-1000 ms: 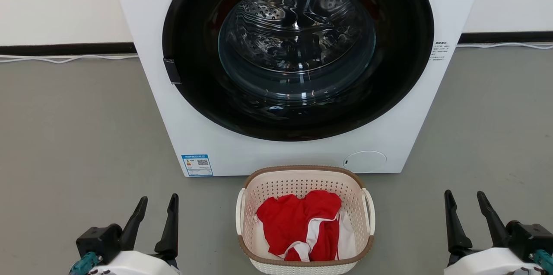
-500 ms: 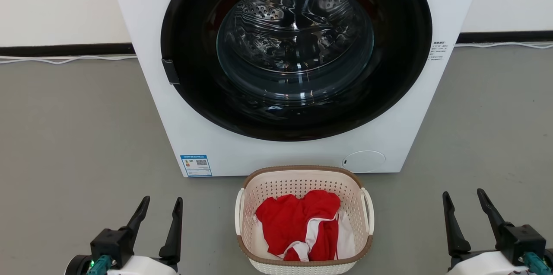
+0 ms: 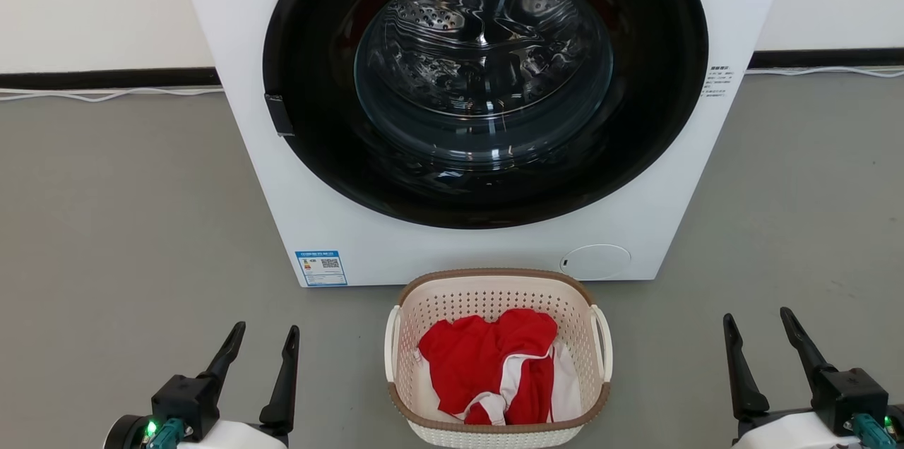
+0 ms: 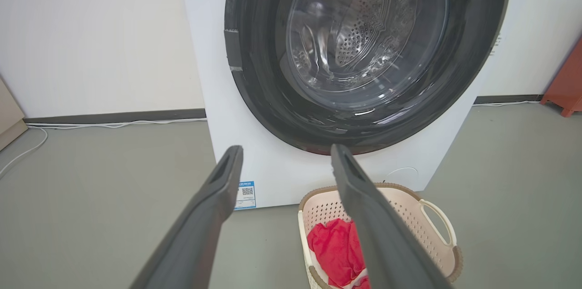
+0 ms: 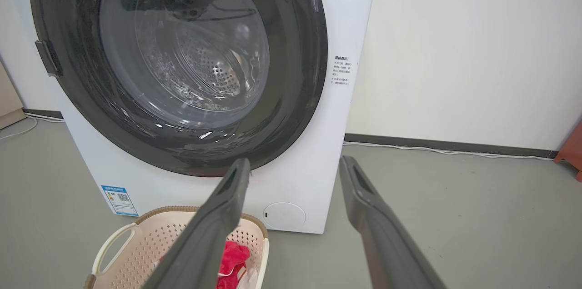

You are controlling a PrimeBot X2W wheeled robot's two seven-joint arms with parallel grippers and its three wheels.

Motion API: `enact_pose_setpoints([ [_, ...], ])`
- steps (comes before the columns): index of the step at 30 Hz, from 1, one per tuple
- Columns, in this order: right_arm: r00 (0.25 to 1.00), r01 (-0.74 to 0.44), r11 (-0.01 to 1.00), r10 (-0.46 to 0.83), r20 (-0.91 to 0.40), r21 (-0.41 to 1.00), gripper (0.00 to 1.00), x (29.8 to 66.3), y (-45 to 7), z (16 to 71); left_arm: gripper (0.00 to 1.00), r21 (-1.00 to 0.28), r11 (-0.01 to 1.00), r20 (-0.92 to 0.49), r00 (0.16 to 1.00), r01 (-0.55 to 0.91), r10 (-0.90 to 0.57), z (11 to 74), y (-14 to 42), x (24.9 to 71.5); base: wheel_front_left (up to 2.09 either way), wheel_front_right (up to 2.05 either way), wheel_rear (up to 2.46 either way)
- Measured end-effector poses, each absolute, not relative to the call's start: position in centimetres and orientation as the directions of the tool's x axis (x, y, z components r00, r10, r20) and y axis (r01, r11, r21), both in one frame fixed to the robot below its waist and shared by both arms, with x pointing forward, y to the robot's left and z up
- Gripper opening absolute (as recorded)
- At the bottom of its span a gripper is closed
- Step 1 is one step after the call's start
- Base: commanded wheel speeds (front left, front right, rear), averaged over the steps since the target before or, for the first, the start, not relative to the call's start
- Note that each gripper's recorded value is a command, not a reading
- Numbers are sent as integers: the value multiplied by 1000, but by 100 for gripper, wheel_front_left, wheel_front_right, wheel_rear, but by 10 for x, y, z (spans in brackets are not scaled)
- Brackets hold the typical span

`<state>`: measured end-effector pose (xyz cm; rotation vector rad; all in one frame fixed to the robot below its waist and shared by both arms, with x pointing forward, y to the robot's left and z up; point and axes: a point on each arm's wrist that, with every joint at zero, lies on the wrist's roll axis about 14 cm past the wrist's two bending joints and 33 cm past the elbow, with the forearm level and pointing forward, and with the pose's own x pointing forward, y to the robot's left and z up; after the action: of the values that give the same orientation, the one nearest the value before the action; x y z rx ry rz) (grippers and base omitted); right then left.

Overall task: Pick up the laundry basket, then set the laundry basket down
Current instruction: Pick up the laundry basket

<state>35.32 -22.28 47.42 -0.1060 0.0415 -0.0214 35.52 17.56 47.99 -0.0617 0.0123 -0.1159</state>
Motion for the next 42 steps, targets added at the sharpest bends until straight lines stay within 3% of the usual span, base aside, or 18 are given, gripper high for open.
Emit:
enact_pose_setpoints([
  [18, 992, 4, 995, -16, -128, -95, 100, 364, -218, 445, 100, -76, 991, -73, 991, 111, -116, 459, 175, 369, 0, 0, 0],
  [30, 978, -39, 997, 24, -205, -71, 100, 423, -201, 411, 100, -124, 982, -112, 982, 141, -155, 435, 159, 430, 0, 0, 0],
  [42, 900, -57, 998, 43, -434, -21, 100, 466, -190, 315, 100, -168, 963, -317, 914, 209, -253, 345, 127, 485, 0, 0, 0],
])
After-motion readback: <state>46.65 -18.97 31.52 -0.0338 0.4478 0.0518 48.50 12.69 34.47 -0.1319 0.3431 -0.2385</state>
